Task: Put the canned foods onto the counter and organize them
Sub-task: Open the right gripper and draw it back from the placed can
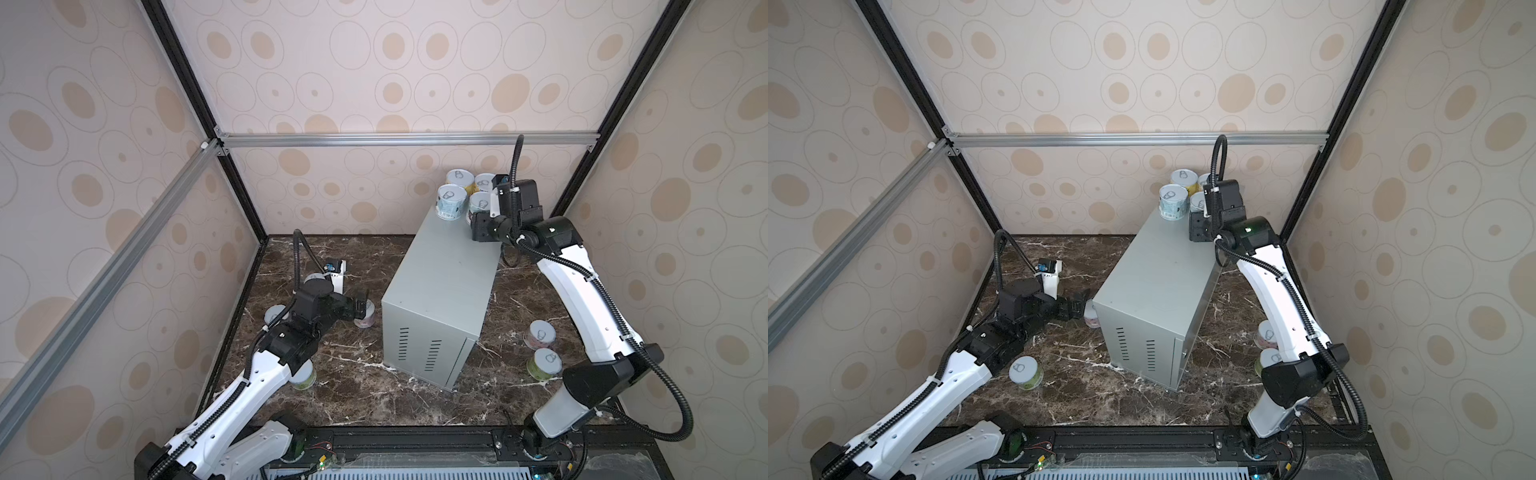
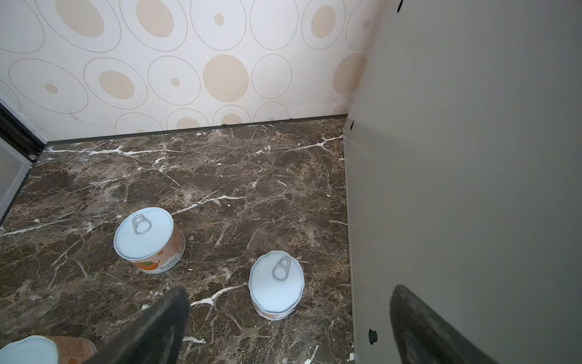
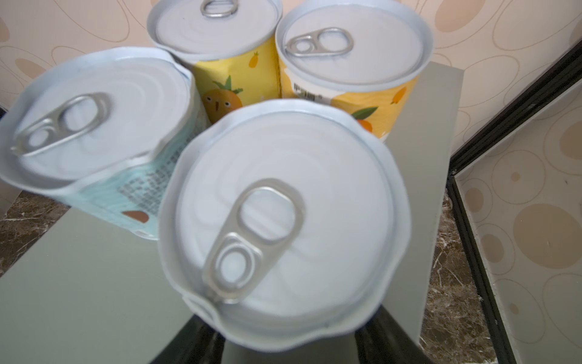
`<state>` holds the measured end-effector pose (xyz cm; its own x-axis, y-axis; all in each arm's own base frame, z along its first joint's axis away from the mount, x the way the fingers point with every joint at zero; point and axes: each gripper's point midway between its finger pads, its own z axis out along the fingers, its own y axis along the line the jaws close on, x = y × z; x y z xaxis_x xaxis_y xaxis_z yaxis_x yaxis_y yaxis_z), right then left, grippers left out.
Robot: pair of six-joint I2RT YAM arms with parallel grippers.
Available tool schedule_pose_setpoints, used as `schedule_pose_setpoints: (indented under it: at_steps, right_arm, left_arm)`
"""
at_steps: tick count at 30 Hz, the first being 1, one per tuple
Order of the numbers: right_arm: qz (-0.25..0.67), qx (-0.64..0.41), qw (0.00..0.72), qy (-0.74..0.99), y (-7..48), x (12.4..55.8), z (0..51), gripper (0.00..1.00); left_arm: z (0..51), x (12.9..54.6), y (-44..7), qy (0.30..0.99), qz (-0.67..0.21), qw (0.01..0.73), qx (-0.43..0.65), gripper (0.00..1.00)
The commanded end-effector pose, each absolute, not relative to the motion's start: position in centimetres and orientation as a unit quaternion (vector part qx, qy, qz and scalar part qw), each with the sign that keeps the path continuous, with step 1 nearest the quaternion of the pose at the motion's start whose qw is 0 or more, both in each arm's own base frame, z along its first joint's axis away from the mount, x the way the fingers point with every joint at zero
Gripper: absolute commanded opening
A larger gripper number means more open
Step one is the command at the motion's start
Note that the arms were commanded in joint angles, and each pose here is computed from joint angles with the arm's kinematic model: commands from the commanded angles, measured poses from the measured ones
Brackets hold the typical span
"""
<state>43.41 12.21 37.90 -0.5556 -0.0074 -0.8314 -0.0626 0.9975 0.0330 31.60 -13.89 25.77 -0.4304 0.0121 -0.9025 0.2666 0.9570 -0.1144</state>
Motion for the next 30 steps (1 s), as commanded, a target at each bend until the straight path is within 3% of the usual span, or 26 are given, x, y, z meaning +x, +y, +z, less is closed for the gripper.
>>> schedule_pose_setpoints:
  at_steps: [1, 17, 30]
  right_arm:
    - [0.025, -0.025, 0.470, 0.882, 12.1, 43.8, 37.9, 0.64]
    - [0.032, -0.027, 0.468, 0.883, 12.3, 44.3, 37.8, 0.64]
    - [0.060, -0.031, 0.493, 0.867, 12.3, 42.2, 41.2, 0.78]
  left_arm:
    - [26.2, 31.9, -13.9, 0.831, -0.119, 0.535, 0.088, 0.99]
    - [25.8, 32.2, -13.6, 0.835, -0.112, 0.532, 0.085, 0.99]
    - [26.1, 32.2, -12.6, 0.834, -0.096, 0.539, 0.070, 0.99]
